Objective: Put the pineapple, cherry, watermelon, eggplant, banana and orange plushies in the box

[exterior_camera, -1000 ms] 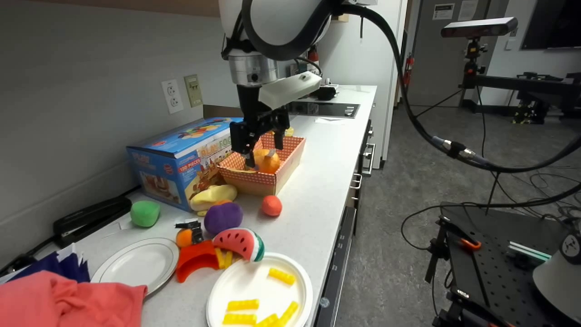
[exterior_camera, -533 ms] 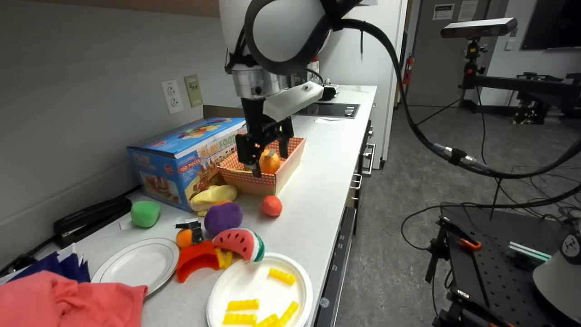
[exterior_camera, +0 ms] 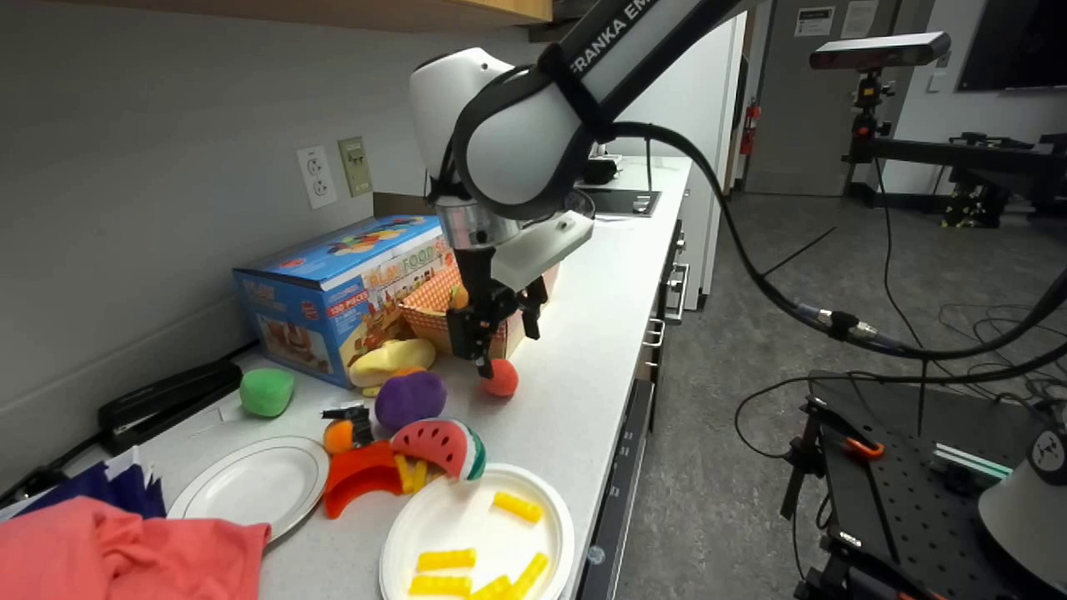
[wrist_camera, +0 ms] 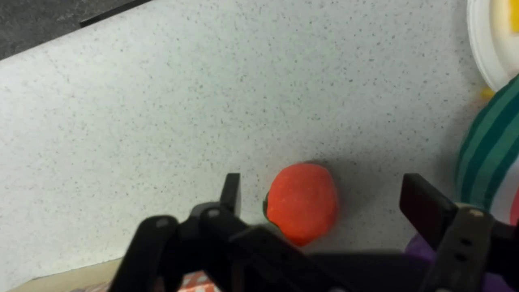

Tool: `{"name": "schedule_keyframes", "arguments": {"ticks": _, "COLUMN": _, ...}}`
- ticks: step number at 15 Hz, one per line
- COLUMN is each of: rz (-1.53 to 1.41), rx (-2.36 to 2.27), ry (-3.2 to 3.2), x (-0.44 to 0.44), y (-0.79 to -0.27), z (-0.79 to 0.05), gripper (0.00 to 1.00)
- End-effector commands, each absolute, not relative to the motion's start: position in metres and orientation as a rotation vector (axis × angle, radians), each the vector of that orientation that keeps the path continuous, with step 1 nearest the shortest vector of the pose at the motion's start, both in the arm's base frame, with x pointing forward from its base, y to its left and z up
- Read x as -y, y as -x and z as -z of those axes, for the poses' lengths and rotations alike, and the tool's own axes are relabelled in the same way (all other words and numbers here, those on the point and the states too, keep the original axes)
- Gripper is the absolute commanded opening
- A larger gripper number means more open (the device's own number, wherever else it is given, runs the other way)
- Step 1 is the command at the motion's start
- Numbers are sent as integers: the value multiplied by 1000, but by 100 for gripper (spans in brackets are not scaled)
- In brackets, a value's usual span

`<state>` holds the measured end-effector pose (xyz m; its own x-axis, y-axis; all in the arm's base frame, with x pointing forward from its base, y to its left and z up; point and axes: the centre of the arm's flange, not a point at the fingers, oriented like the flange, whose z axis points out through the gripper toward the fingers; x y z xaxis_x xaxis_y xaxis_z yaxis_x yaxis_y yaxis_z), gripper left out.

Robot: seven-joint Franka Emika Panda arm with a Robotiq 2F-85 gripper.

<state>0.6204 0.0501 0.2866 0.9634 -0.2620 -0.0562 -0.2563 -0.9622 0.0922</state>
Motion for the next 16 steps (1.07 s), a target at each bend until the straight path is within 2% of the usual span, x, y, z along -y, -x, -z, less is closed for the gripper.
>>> {"name": "schedule_keyframes", "arguments": {"ticks": 1, "rz": 66, "rx": 406, "ry": -3063, "x": -48, "y": -634, "z": -263, "gripper": 100}}
{"name": "schedule_keyframes", "arguments": {"ticks": 5, "rz": 8, "rx": 416, "ry": -3062, "x": -43, "y": -642, "z": -242, "gripper": 100}}
{"name": "schedule_keyframes", "arguments": {"ticks": 7, "rz": -21, "rx": 433, "ry": -3057, "x": -38, "y": -647, "z": -237, "gripper": 95}}
{"name": "schedule_keyframes", "arguments": {"ticks": 8, "rz": -31, "rx": 440, "ry": -3057, "x": -36, "y": -648, "z": -236, "gripper": 88}}
{"name": "schedule_keyframes", "arguments": {"ticks": 9, "rz": -41, "rx": 449, "ry": -3054, "x": -34, "y": -649, "z": -235, "gripper": 69}}
{"name": "schedule_keyframes", "arguments": {"ticks": 10, "rz": -45, "rx": 453, "ry": -3055, "x": -33, "y": -649, "z": -236, "gripper": 60}}
{"name": "schedule_keyframes", "arguments": {"ticks": 16, "rz": 26, "rx": 412, "ry": -3062, "x": -38, "y": -629, "z": -270, "gripper": 16}}
